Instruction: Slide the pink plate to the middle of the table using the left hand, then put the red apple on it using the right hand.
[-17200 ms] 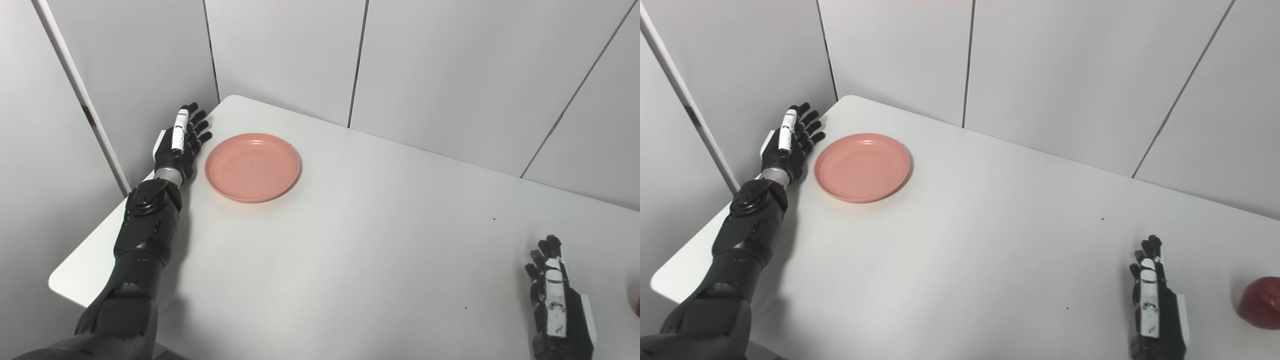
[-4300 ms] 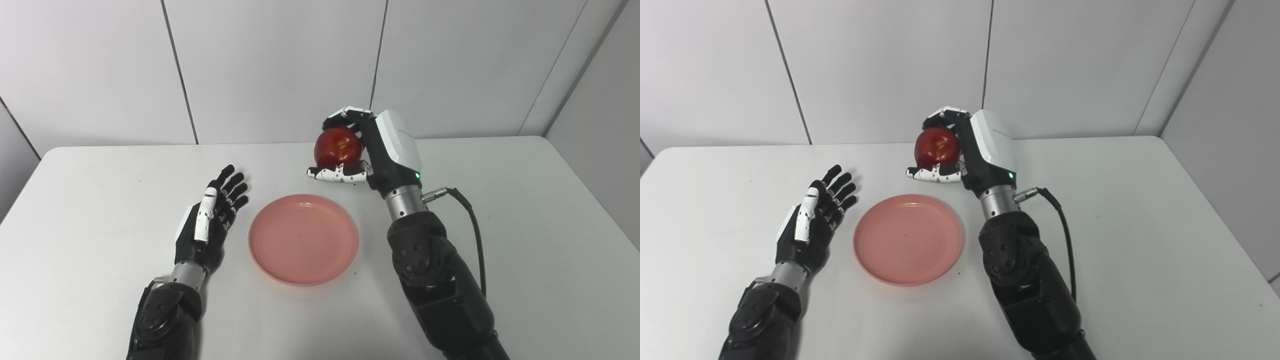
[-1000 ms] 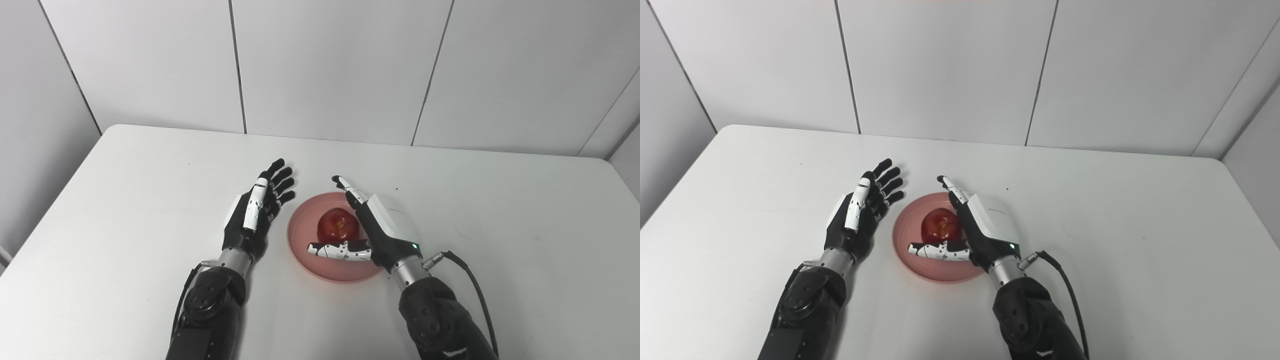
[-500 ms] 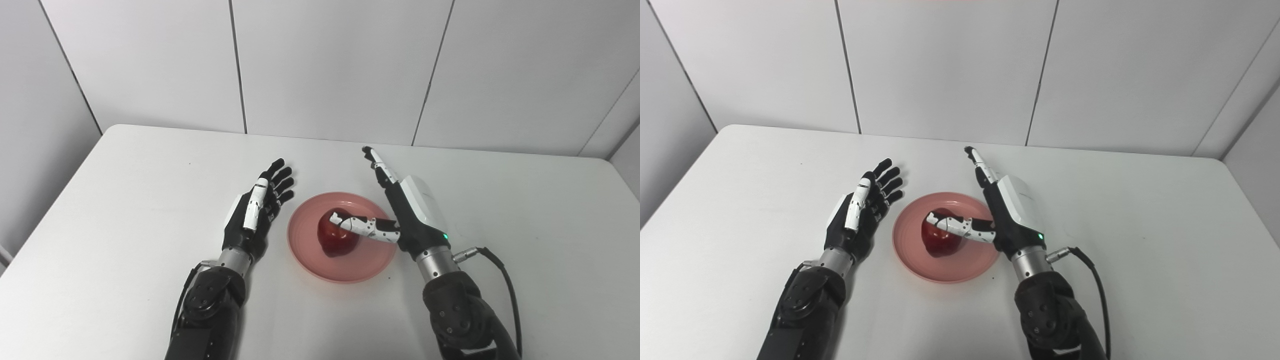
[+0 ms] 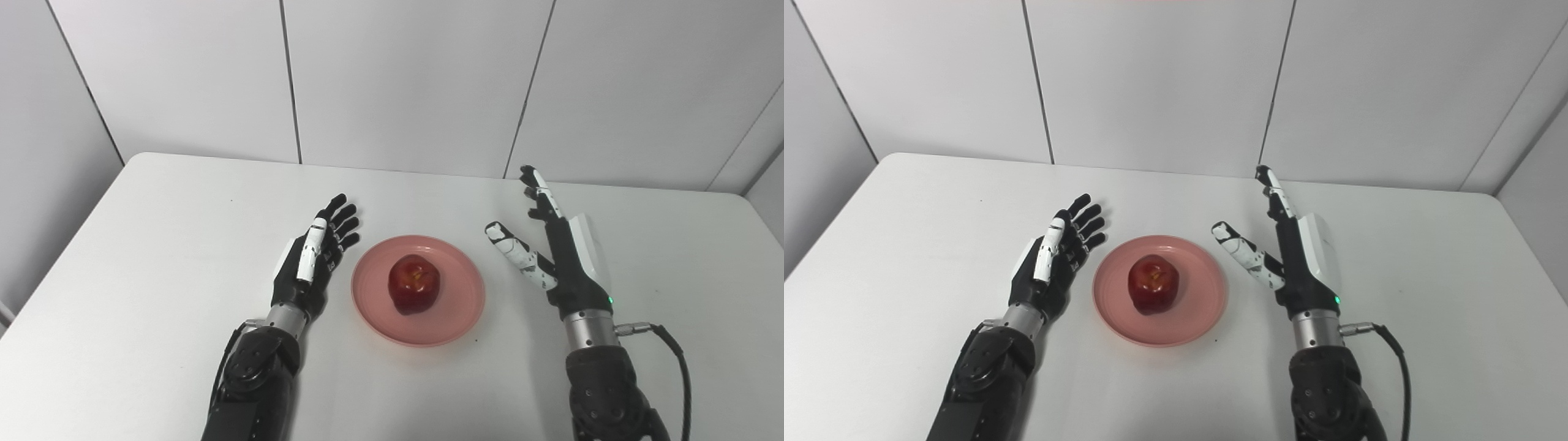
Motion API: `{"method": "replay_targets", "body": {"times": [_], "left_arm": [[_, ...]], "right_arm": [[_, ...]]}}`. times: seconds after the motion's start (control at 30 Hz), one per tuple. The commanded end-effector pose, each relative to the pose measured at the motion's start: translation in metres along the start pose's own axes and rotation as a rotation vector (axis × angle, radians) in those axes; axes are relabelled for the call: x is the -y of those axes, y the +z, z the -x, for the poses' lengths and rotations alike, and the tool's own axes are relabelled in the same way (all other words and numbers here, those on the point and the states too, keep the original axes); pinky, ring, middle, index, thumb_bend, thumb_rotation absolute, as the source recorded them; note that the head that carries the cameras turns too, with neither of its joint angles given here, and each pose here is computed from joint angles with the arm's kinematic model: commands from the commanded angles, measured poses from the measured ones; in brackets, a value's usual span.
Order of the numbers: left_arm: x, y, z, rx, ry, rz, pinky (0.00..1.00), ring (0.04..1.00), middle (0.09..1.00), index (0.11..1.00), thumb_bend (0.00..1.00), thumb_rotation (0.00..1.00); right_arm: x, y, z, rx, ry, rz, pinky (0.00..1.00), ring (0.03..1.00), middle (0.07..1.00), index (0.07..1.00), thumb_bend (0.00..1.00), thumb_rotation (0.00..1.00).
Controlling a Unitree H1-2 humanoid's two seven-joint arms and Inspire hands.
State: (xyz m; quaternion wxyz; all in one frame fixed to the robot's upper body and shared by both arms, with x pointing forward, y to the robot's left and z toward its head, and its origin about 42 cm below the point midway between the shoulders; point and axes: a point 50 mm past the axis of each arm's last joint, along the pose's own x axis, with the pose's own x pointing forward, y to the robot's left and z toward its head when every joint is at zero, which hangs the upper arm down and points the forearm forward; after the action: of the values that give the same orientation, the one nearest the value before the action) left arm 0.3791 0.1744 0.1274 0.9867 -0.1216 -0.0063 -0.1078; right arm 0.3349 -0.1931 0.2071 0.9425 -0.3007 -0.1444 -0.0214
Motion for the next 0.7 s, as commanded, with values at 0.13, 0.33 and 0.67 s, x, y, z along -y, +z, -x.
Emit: {"method": "replay_targets", "body": {"times": [0.13, 0.33, 0.67], "left_arm": [[-0.005, -0.013, 0.006, -0.072, 0.010, 0.020, 0.91, 0.920, 0.921, 0.905, 0.36, 1.00], [-0.006, -0.012, 0.006, -0.073, 0.013, 0.022, 0.91, 0.922, 0.923, 0.907, 0.36, 1.00], [-0.007, -0.010, 0.007, -0.067, 0.002, 0.014, 0.92, 0.930, 0.932, 0.912, 0.38, 1.00]], "right_arm": [[0.002, -0.012, 0.005, 0.010, -0.056, -0.025, 0.79, 0.874, 0.906, 0.915, 0.78, 1.00], [-0.007, -0.029, 0.010, -0.053, -0.071, -0.119, 0.84, 0.884, 0.892, 0.901, 0.63, 1.00], [-0.018, -0.045, 0.011, -0.091, -0.047, -0.272, 0.81, 0.890, 0.912, 0.918, 0.44, 1.00]]}}
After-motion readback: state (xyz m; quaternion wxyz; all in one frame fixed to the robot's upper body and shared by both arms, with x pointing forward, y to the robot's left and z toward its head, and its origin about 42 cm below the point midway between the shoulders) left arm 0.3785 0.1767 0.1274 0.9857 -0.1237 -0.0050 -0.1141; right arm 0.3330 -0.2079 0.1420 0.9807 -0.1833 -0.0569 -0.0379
